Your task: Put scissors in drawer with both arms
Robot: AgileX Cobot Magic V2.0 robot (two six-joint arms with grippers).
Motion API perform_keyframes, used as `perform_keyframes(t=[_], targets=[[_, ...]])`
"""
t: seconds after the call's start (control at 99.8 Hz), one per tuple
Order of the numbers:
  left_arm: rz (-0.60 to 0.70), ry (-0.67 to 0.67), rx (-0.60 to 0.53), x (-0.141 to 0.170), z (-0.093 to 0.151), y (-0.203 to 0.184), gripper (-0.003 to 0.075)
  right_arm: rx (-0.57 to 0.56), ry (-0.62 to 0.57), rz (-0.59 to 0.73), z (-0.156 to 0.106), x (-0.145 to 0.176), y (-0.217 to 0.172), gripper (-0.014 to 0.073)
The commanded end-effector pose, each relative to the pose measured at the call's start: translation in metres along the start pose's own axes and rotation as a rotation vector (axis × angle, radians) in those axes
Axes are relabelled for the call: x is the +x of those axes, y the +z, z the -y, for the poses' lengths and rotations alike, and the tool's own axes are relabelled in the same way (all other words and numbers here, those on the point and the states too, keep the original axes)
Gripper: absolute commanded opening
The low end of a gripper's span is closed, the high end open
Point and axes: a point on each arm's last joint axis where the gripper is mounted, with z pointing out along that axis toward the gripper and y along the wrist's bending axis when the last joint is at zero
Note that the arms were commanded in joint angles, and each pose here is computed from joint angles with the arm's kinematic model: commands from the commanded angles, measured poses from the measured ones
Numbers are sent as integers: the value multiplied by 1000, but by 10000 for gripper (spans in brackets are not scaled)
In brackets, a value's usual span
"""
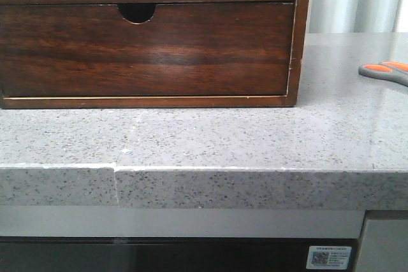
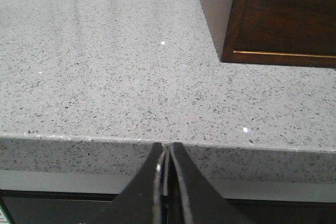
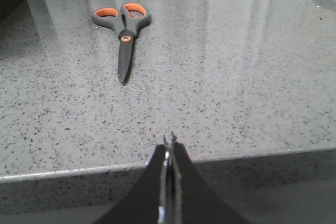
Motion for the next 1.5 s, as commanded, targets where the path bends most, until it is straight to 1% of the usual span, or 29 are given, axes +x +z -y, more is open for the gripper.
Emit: perform_keyframes(t=[0.0, 0.311, 0.381, 0.471, 0.811, 0.922, 1.012, 1.082, 1.212, 1.382, 1.493], targets=[[38, -7, 5, 4, 0, 0, -19, 5, -4, 41, 0, -1, -1, -61], [40, -7, 5, 3, 0, 0, -19, 5, -4, 41, 0, -1, -1, -61], [44, 29, -7, 3, -1, 0, -19, 5, -4, 41, 0, -1, -1, -61], [45, 119, -36, 3, -3, 0, -19, 5, -4, 41, 0, -1, -1, -61], [63, 131, -38, 1, -3, 0, -19, 8, -14, 51, 0, -2, -1, -61], [76, 131, -37, 0, -3, 0, -19, 7, -21, 88, 0, -5, -1, -61], [136, 128, -30, -6, -2, 0, -19, -3, -5, 160, -1, -11, -2, -61], [150, 124, -28, -7, -2, -1, -19, -7, 1, 198, -1, -15, -2, -61], [157, 125, -28, -7, -2, -1, -19, -8, 5, 217, -1, -16, -3, -61], [223, 122, -21, -13, -1, -2, -19, -8, 5, 219, -1, -17, -3, -61], [243, 96, -14, -15, 0, -2, -19, -10, 5, 253, -1, -20, -3, -61]])
